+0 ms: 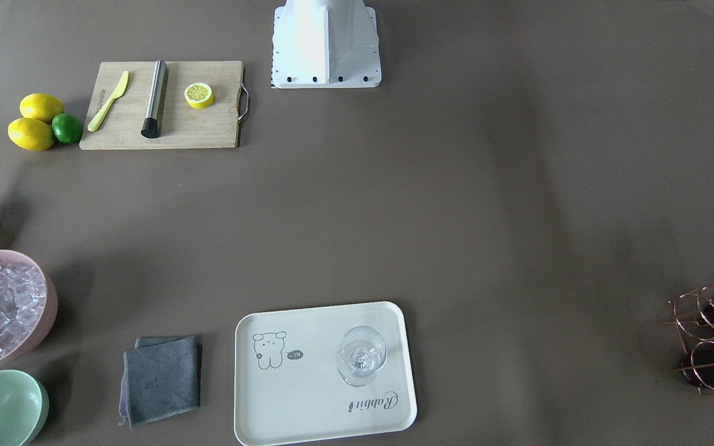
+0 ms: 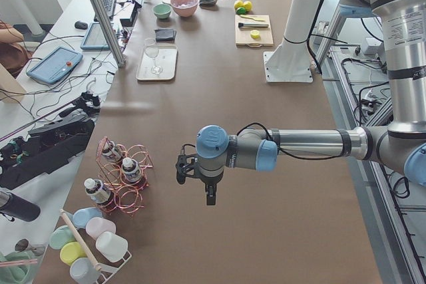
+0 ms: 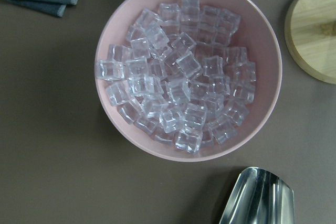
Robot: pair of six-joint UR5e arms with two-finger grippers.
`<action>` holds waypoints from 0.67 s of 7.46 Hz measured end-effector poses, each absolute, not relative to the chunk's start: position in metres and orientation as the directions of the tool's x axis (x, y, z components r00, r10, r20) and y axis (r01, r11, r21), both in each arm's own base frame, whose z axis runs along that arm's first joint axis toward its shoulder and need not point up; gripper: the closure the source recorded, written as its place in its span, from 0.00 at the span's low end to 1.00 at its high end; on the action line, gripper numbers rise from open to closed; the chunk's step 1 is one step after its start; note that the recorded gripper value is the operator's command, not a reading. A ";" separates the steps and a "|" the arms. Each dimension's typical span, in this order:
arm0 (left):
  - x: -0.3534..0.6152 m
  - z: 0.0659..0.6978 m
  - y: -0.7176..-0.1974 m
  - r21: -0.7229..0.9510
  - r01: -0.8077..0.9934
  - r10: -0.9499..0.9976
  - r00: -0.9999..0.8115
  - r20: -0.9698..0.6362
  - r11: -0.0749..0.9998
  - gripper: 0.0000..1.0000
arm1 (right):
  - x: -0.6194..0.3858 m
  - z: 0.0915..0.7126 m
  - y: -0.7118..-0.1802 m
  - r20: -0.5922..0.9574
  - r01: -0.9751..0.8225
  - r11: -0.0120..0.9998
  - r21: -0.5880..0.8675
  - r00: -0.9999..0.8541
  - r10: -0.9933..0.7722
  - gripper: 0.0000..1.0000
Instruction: Take tea from basket to plate
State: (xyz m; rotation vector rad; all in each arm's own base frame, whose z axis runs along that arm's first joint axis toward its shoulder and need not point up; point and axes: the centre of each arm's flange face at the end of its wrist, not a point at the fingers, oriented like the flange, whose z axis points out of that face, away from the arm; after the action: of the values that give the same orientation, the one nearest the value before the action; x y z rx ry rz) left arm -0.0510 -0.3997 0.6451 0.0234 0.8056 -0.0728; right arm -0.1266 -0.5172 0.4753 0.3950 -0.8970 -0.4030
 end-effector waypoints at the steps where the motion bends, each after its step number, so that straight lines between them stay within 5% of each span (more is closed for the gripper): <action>1: -0.052 0.645 -0.402 -0.020 0.087 -0.074 0.689 -0.721 0.996 0.02 | -0.153 0.463 -0.514 0.642 0.195 0.809 0.555 0.518 -0.565 0.00; 5: -0.056 0.610 -0.461 -0.288 0.419 -0.494 0.554 -0.670 0.861 0.02 | -0.235 0.401 -0.511 0.564 0.235 0.662 0.712 0.370 -0.738 0.00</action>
State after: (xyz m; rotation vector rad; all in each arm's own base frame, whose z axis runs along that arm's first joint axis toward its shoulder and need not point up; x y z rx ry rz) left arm -0.0561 -0.4613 0.6099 -0.0991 0.8225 -0.5398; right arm -0.2351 -0.5114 0.4008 0.5817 -1.0083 -0.6710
